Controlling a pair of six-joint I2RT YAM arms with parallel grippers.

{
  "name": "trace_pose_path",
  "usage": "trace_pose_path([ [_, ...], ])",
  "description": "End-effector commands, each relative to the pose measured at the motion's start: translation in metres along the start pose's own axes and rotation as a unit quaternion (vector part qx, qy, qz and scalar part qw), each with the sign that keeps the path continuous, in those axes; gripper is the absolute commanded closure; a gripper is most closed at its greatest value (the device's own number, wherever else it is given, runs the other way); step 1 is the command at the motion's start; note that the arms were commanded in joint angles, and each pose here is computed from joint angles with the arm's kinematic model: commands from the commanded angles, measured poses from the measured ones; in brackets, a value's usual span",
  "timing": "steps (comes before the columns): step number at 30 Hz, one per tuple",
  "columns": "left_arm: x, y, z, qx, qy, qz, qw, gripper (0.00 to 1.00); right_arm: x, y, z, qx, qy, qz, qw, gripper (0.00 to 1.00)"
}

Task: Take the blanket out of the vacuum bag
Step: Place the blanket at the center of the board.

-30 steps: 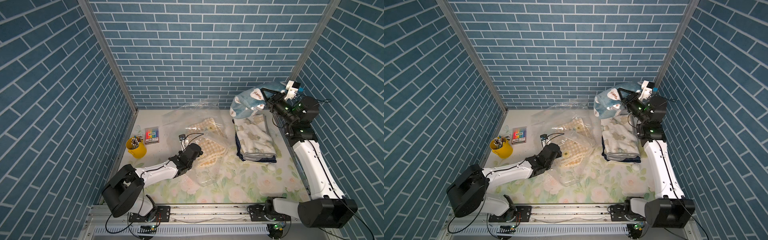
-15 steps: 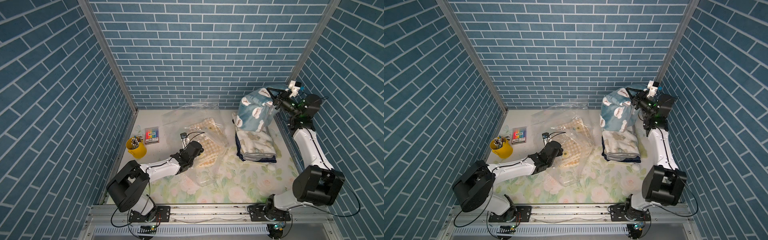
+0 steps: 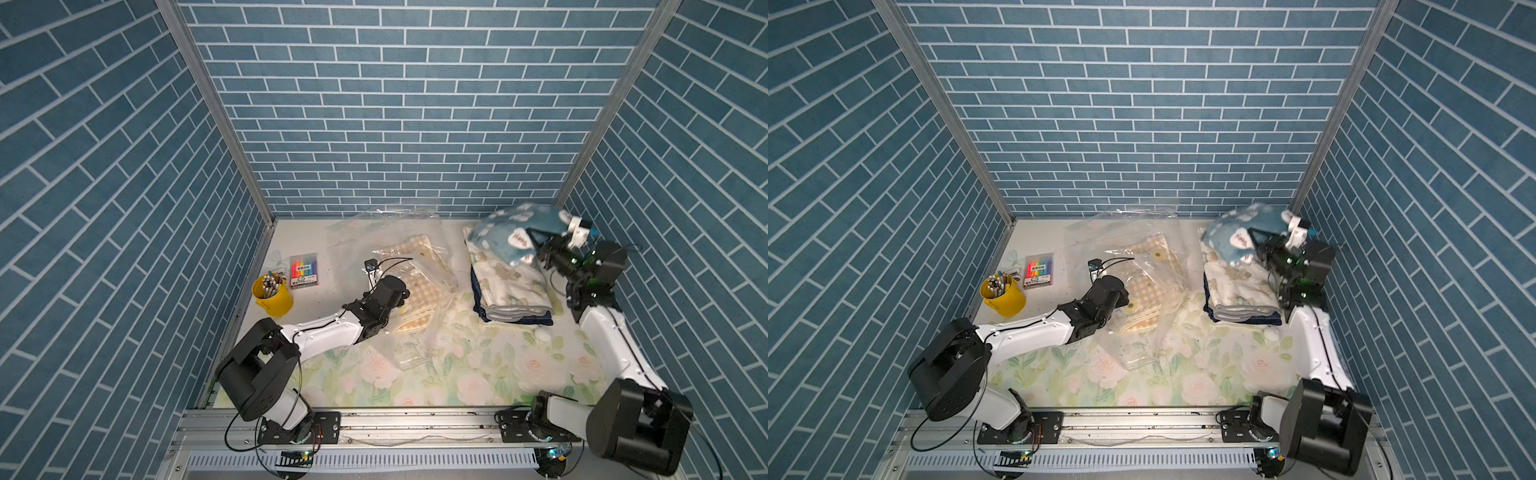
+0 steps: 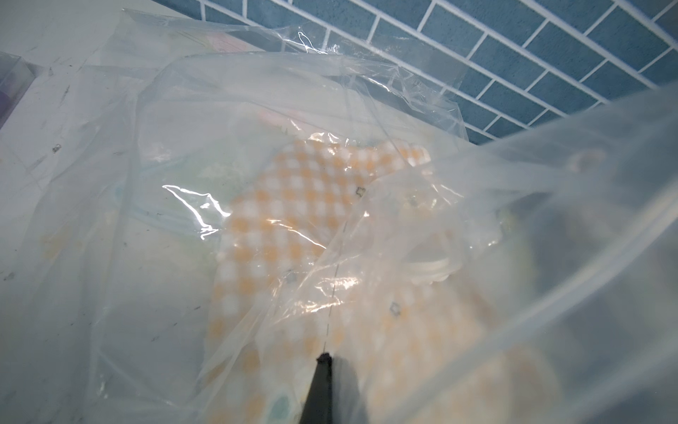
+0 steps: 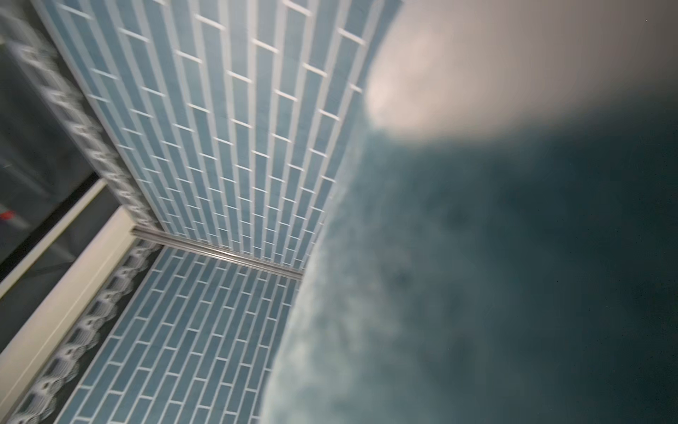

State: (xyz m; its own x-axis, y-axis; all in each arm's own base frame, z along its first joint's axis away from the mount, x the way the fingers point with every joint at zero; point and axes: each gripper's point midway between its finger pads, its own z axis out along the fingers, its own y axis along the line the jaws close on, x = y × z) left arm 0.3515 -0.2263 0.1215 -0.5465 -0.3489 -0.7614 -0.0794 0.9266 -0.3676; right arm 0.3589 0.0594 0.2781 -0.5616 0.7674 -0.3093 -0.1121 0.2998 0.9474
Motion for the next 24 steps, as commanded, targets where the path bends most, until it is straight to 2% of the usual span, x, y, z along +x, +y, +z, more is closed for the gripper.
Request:
trace_pose_path([
  [1, 0.013, 0.014, -0.002, -0.005, 0.015, -0.003, 1.000, 1.00, 0.043, -0.070, -0.024, 0.071, -0.027, 0.014, 0.997, 1.00],
  [3, 0.016, 0.018, -0.006, -0.003, 0.018, -0.006, 1.000, 1.00, 0.059, -0.086, -0.035, 0.081, -0.027, 0.019, 0.996, 1.00],
  [8, 0.013, 0.020, -0.015, 0.005, 0.014, -0.015, 1.000, 1.00, 0.075, -0.089, -0.044, 0.099, -0.001, 0.014, 0.995, 1.00],
  [9, 0.010, 0.020, -0.017, 0.007, 0.011, -0.016, 1.000, 1.00, 0.077, -0.091, -0.046, 0.101, 0.001, 0.015, 0.995, 0.97],
  [10, 0.009, 0.019, -0.019, 0.009, 0.009, -0.017, 1.000, 1.00, 0.079, -0.092, -0.047, 0.100, 0.003, 0.015, 0.995, 0.86],
  [11, 0.007, 0.020, -0.020, 0.011, 0.006, -0.018, 1.000, 1.00, 0.083, -0.096, -0.048, 0.104, 0.007, 0.022, 0.994, 0.70],
  [14, 0.005, 0.020, -0.024, 0.013, 0.004, -0.019, 1.000, 1.00, 0.094, -0.102, -0.051, 0.109, 0.026, 0.033, 0.993, 0.51],
  [20, 0.003, 0.025, -0.030, 0.013, -0.001, -0.017, 1.000, 1.00, 0.121, -0.117, -0.070, 0.162, 0.070, 0.033, 0.984, 0.33],
  [24, 0.004, 0.027, -0.033, 0.020, -0.004, -0.021, 1.000, 1.00, 0.138, -0.123, -0.085, 0.184, 0.089, 0.037, 0.978, 0.30],
])
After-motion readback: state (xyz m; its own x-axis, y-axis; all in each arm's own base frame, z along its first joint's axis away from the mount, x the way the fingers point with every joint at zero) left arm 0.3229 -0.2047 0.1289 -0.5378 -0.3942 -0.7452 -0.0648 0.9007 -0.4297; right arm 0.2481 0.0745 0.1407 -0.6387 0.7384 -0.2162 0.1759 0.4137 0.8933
